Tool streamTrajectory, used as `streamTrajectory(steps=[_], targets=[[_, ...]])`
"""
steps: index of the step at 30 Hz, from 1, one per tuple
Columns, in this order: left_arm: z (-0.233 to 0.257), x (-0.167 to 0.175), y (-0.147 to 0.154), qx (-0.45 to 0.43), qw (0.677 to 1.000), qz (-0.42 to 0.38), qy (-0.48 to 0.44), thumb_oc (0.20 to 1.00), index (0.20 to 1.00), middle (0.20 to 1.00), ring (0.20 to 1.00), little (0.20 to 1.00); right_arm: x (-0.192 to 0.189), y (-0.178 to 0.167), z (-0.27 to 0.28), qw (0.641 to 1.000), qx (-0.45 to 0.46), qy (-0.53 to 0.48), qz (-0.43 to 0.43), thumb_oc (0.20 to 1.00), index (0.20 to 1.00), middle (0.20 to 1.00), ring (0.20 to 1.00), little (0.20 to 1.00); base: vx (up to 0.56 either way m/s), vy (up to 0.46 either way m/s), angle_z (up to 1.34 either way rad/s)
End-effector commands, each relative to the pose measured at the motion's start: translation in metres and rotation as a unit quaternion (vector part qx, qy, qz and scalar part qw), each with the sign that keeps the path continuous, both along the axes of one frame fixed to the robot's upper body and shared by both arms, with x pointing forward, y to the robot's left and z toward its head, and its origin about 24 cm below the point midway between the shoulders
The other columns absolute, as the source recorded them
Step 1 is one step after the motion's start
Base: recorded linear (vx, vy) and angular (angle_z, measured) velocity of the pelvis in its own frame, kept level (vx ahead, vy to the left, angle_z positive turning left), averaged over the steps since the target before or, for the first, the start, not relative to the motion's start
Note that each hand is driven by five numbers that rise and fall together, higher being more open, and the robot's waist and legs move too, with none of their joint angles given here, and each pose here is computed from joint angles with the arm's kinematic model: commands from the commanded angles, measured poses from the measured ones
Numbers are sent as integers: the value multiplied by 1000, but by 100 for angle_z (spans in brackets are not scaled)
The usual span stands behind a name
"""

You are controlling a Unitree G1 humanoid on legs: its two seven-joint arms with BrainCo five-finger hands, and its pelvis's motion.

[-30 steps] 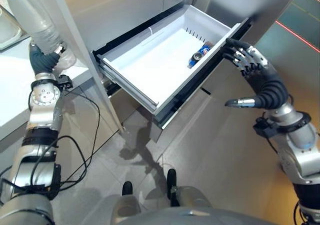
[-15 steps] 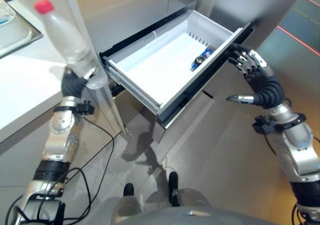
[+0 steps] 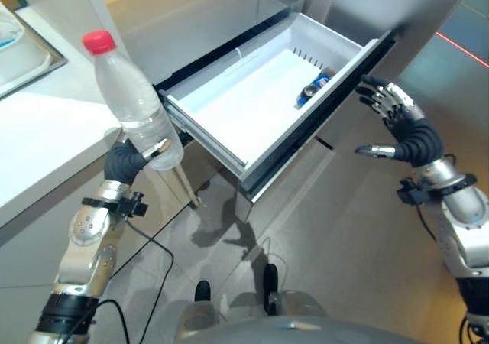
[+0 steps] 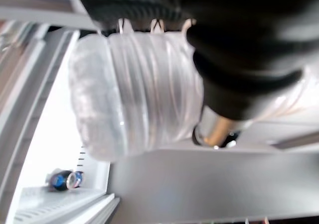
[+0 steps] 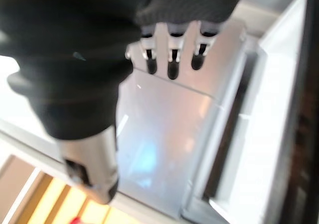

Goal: Take the drinks into the refrigerator

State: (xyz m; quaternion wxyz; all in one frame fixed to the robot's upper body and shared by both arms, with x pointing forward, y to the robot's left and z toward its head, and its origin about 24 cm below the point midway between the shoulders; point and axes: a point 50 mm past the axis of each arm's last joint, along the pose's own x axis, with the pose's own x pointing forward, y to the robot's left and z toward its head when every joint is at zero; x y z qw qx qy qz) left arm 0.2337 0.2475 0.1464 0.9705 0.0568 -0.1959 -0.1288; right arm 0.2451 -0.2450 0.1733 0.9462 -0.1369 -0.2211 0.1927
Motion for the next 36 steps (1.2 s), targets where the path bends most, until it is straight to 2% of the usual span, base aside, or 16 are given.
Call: streamTrajectory(steps=[1, 10, 15, 23, 25, 26, 31, 32, 36], targets=[[60, -10, -12, 79, 986, -67, -134, 200, 200, 200, 200, 200, 13, 17, 14, 993, 51, 28, 104, 1000, 1000, 1000, 1000, 1000, -9, -2, 3], [76, -2, -34, 162, 967, -146, -133, 200, 200, 200, 200, 200, 31, 75, 28, 965, 15, 67, 252, 1000, 1000, 1000, 1000, 1000, -1, 0, -2], [77, 11, -46, 180, 960, -175, -121, 200, 200, 200, 200, 200, 36, 104, 44, 951, 5, 46, 306, 1000, 1000, 1000, 1000, 1000, 0, 0, 0], [63, 32, -63, 188, 959, -196, -84, 200, 200, 200, 200, 200, 33, 153, 41, 918, 76, 53, 386, 1000, 1000, 1000, 1000, 1000, -5, 4, -9], [63, 33, -63, 188, 959, -195, -86, 200, 200, 200, 200, 200, 33, 156, 40, 916, 82, 56, 390, 1000, 1000, 1000, 1000, 1000, -7, 3, -8], [61, 36, -69, 189, 958, -197, -89, 200, 200, 200, 200, 200, 29, 169, 35, 899, 112, 70, 418, 1000, 1000, 1000, 1000, 1000, -5, -1, -4], [59, 43, -80, 181, 959, -195, -95, 200, 200, 200, 200, 200, 16, 190, 28, 871, 142, 91, 461, 1000, 1000, 1000, 1000, 1000, 0, 0, 0], [58, 46, -84, 182, 959, -191, -100, 200, 200, 200, 200, 200, 8, 201, 27, 854, 153, 97, 488, 1000, 1000, 1000, 1000, 1000, 0, 0, 0], [54, 49, -86, 186, 960, -182, -100, 200, 200, 200, 200, 200, 2, 212, 23, 836, 172, 115, 509, 1000, 1000, 1000, 1000, 1000, -5, -5, -2]])
